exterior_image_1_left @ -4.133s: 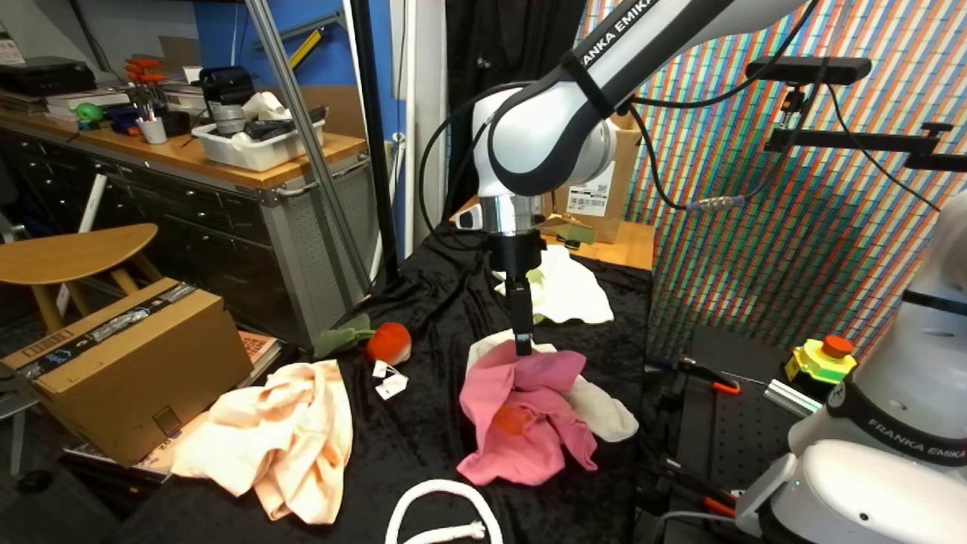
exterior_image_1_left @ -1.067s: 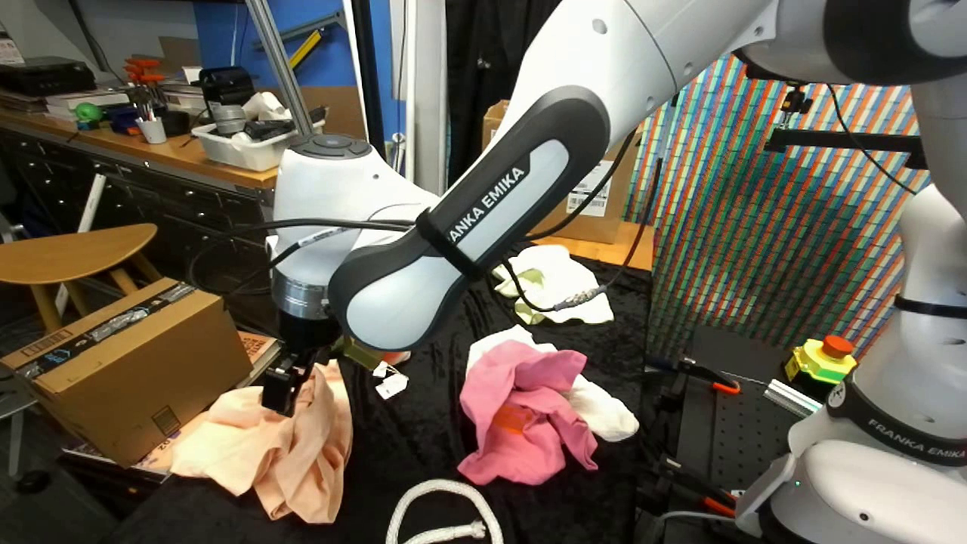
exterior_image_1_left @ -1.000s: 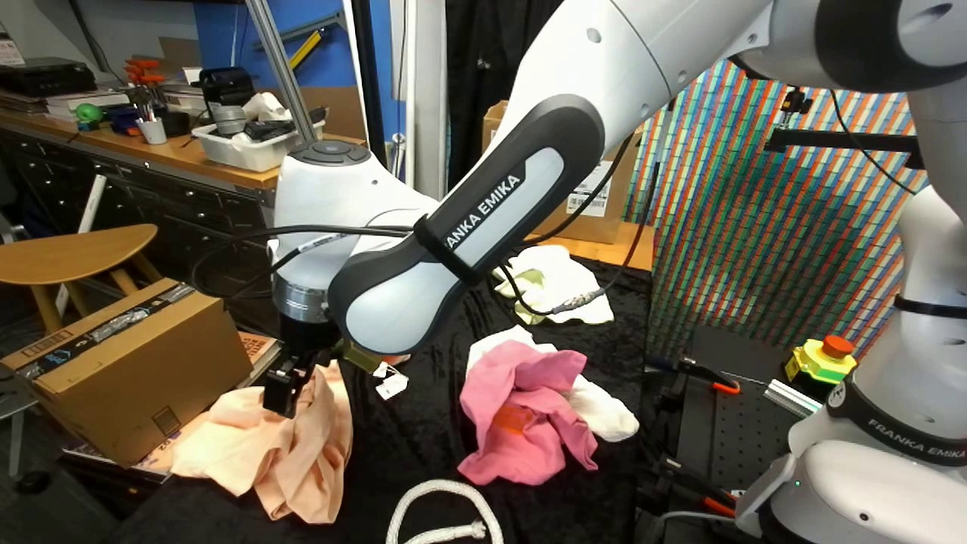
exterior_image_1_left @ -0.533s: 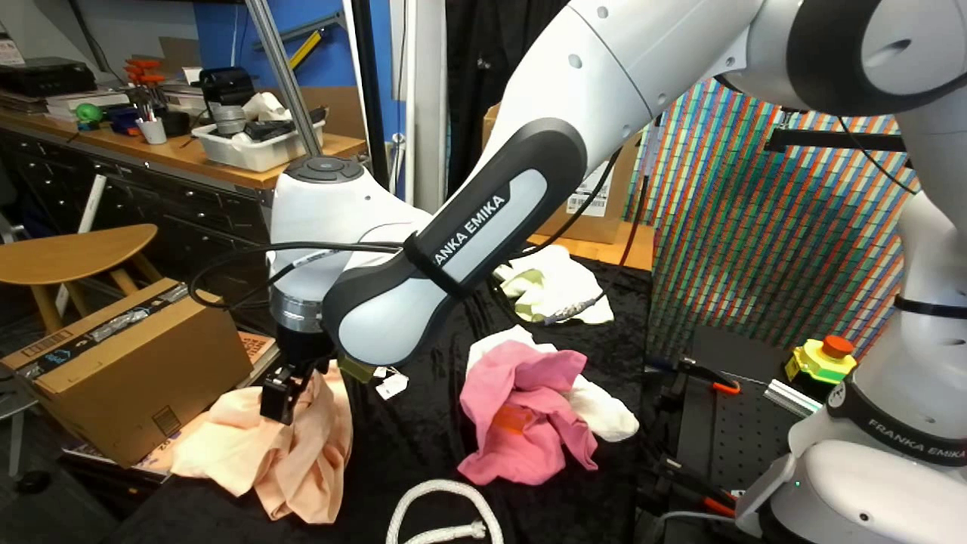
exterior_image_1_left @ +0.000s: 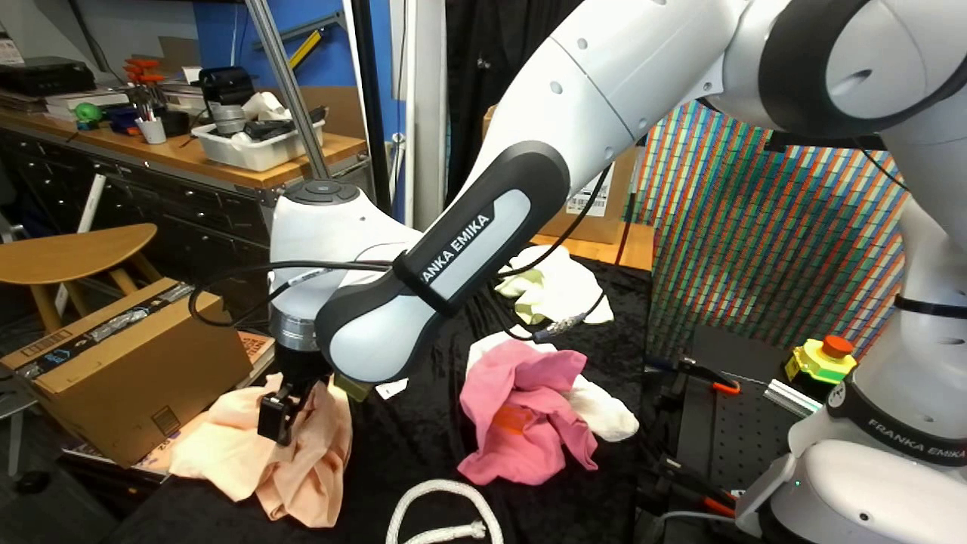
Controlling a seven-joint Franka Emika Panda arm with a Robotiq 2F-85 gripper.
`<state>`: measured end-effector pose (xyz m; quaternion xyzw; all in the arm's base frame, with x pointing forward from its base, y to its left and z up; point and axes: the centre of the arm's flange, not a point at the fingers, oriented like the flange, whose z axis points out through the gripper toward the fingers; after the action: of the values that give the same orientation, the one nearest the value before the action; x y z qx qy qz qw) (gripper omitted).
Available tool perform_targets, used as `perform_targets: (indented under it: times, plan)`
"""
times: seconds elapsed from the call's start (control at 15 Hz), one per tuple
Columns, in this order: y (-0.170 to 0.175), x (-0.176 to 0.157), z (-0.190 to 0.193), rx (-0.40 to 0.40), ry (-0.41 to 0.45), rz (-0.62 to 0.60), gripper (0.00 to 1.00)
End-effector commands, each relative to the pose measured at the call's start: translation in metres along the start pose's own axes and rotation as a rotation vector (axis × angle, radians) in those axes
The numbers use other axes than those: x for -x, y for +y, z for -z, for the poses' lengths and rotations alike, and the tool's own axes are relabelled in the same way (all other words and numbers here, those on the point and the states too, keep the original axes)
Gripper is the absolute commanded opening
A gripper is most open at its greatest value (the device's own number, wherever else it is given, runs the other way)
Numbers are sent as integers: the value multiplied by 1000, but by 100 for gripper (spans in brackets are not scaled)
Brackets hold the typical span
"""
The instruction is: Pile the t-shirts, ropes, radish and towel together
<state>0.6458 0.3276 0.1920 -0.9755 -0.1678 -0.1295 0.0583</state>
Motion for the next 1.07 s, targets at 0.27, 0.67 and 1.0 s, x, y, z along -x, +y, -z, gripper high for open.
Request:
perform_targets:
  times: [0.27,0.67,1.0]
  plan:
    - [-5,-10,-15,-60,-8,-26,90]
    - [7,-12,-10,-34,-14,-36,35]
    - [9,-3,8,-56,-141,30,5]
